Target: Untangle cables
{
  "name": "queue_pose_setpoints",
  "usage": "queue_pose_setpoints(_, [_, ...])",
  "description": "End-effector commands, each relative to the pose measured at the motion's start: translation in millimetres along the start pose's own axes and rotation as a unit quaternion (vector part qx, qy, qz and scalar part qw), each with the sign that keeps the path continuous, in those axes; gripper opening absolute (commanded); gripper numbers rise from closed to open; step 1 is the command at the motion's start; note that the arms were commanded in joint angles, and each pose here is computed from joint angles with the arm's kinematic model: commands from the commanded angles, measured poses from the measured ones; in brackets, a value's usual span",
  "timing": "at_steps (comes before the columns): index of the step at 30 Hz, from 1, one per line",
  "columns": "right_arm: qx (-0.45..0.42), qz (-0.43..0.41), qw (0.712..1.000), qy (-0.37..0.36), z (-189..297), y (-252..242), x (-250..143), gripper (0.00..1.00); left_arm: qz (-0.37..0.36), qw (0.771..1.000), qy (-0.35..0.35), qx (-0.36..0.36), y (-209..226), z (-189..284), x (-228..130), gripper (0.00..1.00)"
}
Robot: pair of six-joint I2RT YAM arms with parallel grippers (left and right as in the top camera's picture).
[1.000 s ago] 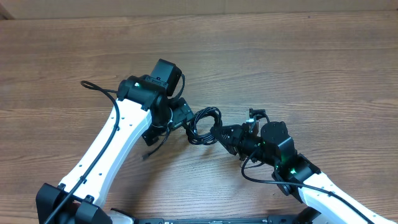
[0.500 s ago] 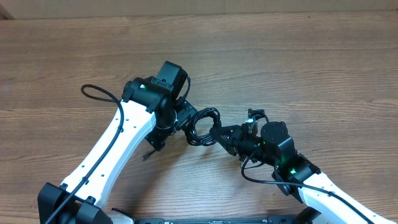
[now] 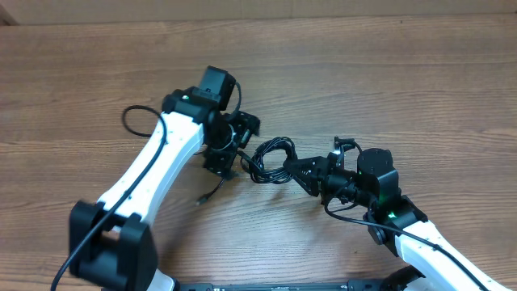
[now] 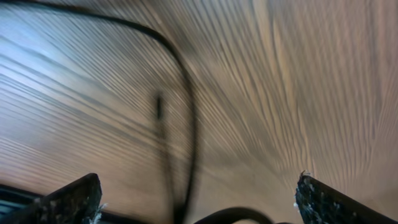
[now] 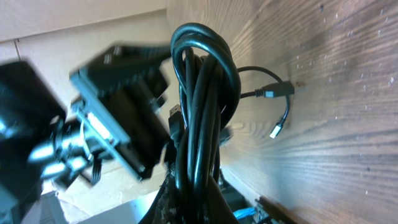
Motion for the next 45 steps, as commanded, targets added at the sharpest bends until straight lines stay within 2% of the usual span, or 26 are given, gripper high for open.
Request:
queue_pose_setpoints(1, [0.012,-0.006,1.000,0.028,1,11,-8,0.04,0.009,0.992,0.128,-0.004,-16,-35,-28,1.00])
queue_pose_setpoints(3, [0.012,-0.006,0.999,0.033,1,10,-10,0.04,0.015,0.991,0.132,0.013,-13,-49,-26,0.98])
queue_pose_setpoints(4, [0.011,-0.006,0.999,0.034,1,10,-10,0.04,0.016,0.991,0.131,0.021,-11,-53,-24,0.89])
queue_pose_setpoints(5, [0.011,-0.006,0.999,0.037,1,10,-11,0.04,0.008,0.992,0.122,0.030,-9,-60,-19,0.59])
queue_pose_setpoints(7, [0.011,-0.006,0.999,0.040,1,10,-12,0.04,-0.024,0.995,0.082,0.052,-2,-72,-4,0.24])
queue_pose_setpoints(9, [0.011,-0.003,0.999,0.039,1,10,-12,0.04,-0.071,0.994,0.038,0.075,6,-75,12,0.22])
queue_pose_setpoints(12, [0.012,0.011,0.999,0.036,1,10,-11,0.04,-0.091,0.990,0.002,0.105,17,-72,26,0.23])
queue_pose_setpoints(15, [0.012,0.020,0.999,0.035,1,10,-11,0.04,-0.087,0.990,-0.007,0.114,21,-69,33,0.06])
queue_pose_setpoints(19, [0.011,0.025,0.999,0.041,1,10,-12,0.04,-0.083,0.987,-0.045,0.128,26,-65,51,0.04])
queue_pose_setpoints(23, [0.010,0.049,0.998,0.036,1,9,-11,0.04,-0.081,0.988,-0.039,0.121,27,-62,58,0.04])
queue_pose_setpoints(27, [0.007,0.088,0.996,0.018,1,7,-6,0.04,-0.134,0.984,-0.030,0.112,25,-56,67,0.04])
queue_pose_setpoints(33, [-0.051,0.115,0.991,-0.036,2,-18,12,0.06,-0.272,0.961,-0.002,0.057,-1,-40,66,0.04])
queue_pose_setpoints(37, [-0.096,0.137,0.983,-0.072,6,-35,24,0.08,-0.293,0.955,-0.003,0.050,-7,-39,62,0.04])
queue_pose_setpoints(43, [-0.171,0.108,0.970,-0.137,18,-64,41,0.11,-0.317,0.947,-0.008,0.051,-13,-46,49,0.04])
queue_pose_setpoints(45, [-0.189,0.099,0.967,-0.138,20,-72,41,0.13,-0.323,0.945,-0.014,0.053,-15,-47,48,0.08])
Point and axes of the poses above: each gripper's point midway between its finger pads, its own z axis back along the fingers, its own y axis along the line the jaws close on, x = y × z, the point moved 3 cm from there along z, back along the fingers, and after that the axes turned 6 degrees about -z, right-handed, at the moved point
